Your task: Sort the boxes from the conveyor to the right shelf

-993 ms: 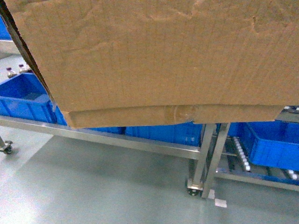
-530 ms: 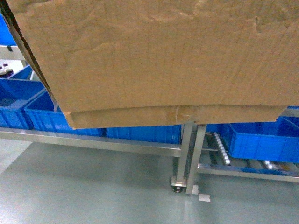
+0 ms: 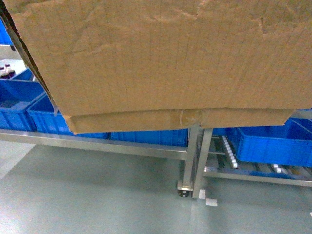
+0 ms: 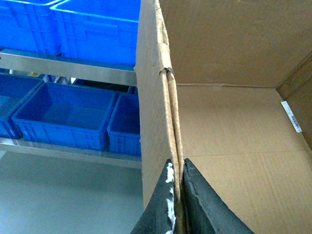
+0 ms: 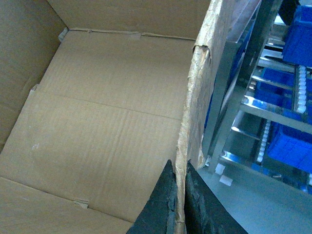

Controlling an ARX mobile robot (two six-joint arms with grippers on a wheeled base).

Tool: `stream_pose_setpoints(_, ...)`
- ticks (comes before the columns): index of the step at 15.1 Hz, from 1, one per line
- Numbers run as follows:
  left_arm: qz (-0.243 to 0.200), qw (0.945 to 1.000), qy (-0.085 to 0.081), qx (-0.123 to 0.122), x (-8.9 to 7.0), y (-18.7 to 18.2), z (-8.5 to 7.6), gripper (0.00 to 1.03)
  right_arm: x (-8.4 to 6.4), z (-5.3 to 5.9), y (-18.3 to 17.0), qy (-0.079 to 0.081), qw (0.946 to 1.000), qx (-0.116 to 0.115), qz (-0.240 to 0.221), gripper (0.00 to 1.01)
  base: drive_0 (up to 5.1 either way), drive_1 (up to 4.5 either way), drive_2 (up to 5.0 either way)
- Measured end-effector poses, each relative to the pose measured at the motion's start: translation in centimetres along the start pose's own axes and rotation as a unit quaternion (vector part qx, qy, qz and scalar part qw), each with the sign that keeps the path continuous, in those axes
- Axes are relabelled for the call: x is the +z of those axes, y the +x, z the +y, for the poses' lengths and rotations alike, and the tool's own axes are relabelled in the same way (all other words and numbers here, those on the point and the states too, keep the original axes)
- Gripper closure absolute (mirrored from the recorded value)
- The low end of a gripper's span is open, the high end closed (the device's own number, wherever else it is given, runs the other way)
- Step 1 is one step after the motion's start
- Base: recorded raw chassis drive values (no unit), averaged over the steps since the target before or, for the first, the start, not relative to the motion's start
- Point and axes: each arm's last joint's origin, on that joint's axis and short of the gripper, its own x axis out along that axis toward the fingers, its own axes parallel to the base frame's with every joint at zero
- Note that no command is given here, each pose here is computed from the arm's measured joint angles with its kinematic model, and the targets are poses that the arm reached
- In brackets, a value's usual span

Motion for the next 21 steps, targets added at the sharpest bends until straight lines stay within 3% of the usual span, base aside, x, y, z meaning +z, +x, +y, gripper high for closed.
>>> stream_pose_setpoints(8, 0.000, 1.0000, 0.000, 0.000, -0.01, 0.00, -0.01, 1.01, 0.00, 0.03, -0.12, 0.001, 1.0000, -0.001, 0.001, 0.99, 4.7, -1.39, -3.4)
stream_pose_setpoints(21, 0.000, 1.0000, 0.000, -0.001, 0.01, -0.03, -0.02, 1.01, 0.02, 0.03, -0.12, 0.000, 1.0000, -0.001, 0.000, 0.99, 4.4, -0.14, -4.2)
